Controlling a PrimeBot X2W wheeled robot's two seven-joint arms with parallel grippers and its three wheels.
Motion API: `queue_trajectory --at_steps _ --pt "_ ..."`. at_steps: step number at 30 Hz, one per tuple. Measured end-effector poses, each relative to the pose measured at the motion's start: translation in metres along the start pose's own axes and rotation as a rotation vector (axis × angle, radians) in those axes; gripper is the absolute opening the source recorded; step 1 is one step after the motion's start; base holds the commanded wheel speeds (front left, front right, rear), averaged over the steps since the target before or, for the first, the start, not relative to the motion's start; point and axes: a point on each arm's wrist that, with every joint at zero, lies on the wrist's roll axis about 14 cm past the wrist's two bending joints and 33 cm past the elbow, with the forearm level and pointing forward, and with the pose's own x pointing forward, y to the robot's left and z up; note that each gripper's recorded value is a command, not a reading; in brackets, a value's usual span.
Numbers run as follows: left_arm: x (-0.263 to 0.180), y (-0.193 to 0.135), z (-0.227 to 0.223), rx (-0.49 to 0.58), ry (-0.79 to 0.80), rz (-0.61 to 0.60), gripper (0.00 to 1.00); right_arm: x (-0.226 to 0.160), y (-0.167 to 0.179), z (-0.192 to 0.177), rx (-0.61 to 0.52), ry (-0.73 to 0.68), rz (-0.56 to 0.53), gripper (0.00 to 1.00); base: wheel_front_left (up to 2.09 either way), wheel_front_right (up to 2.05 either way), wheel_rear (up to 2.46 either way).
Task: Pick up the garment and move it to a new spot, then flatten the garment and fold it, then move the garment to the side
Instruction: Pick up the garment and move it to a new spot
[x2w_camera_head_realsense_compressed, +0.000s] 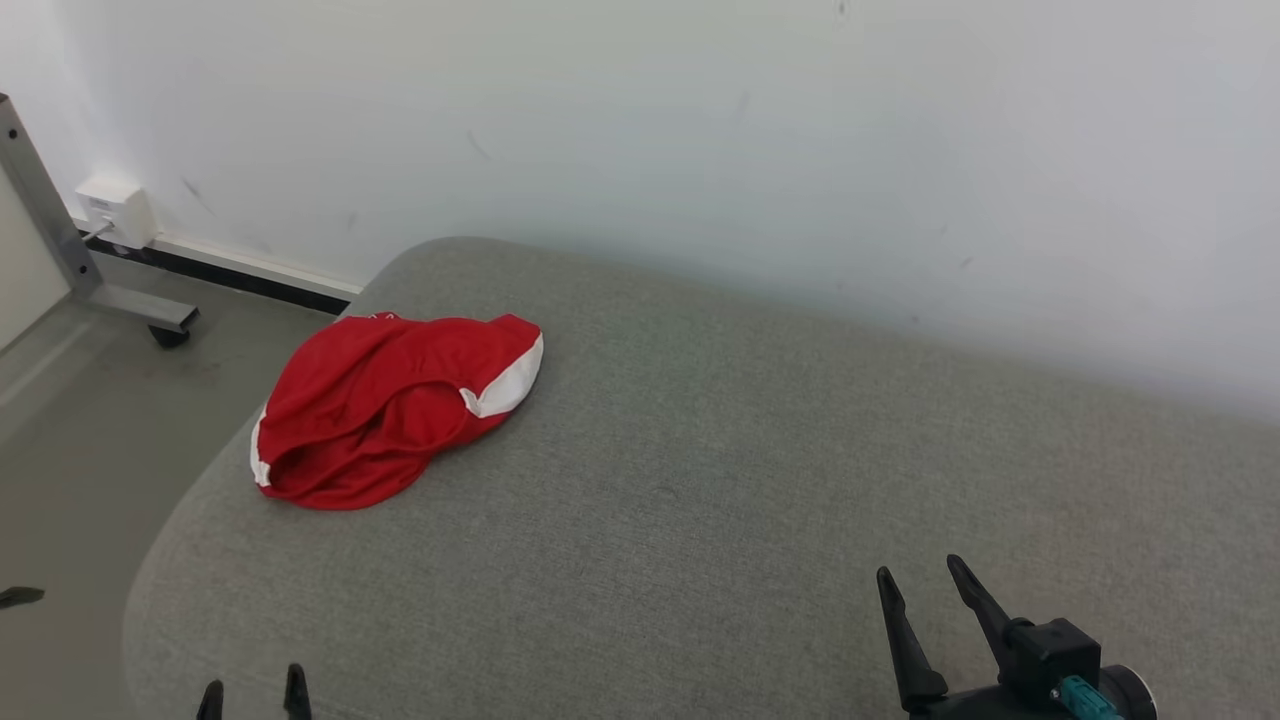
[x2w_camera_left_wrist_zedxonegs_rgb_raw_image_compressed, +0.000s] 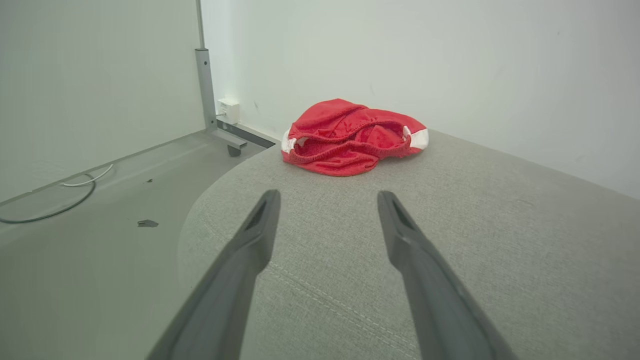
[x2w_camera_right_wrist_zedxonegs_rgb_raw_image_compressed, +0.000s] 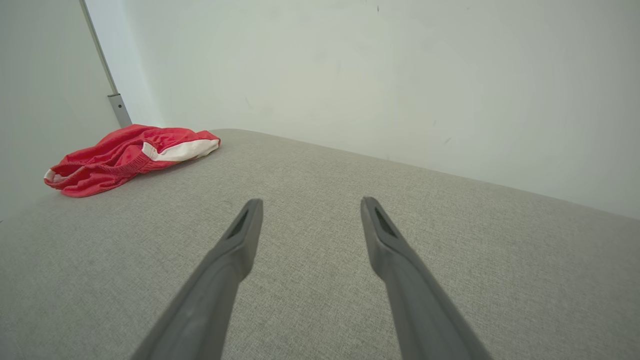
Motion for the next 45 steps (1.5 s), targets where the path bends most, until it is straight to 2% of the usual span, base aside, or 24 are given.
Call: queue_trajectory --at_steps 9,18,20,23,30,34,39,45 --pt "0.068 -0.024 0.0 -0.114 0.062 -0.029 1.0 0.013 -0.016 0.001 -0.019 -0.005 0.004 1.0 0.0 0.0 0.0" --pt "0.156 -0.049 -0.011 -0.129 0.188 -0.055 1.0 0.038 -0.044 -0.002 -0.024 -0.011 -0.003 1.0 0.0 0.0 0.0" --pt "0.176 -0.055 -0.012 -0.19 0.205 -0.048 1.0 0.042 -0.051 -0.005 -0.022 -0.012 -0.008 1.0 0.0 0.0 0.0" --pt "0.2 -0.065 -0.027 -0.351 0.288 -0.017 1.0 0.045 -0.06 -0.015 -0.02 0.005 -0.015 1.0 0.0 0.0 0.0" --pt "0.249 -0.079 -0.057 -0.468 0.463 0.06 1.0 0.043 -0.086 -0.047 0.02 0.053 -0.079 1.0 0.0 0.0 0.0" --pt "0.27 -0.088 -0.068 -0.467 0.541 0.07 1.0 0.041 -0.098 -0.059 0.034 0.069 -0.111 1.0 0.0 0.0 0.0" --pt "0.278 -0.106 -0.094 -0.413 0.68 0.057 1.0 0.034 -0.114 -0.075 0.039 0.095 -0.156 1.0 0.0 0.0 0.0" --pt "0.277 -0.114 -0.12 -0.284 0.783 0.075 1.0 0.021 -0.13 -0.089 0.039 0.128 -0.205 1.0 0.0 0.0 0.0"
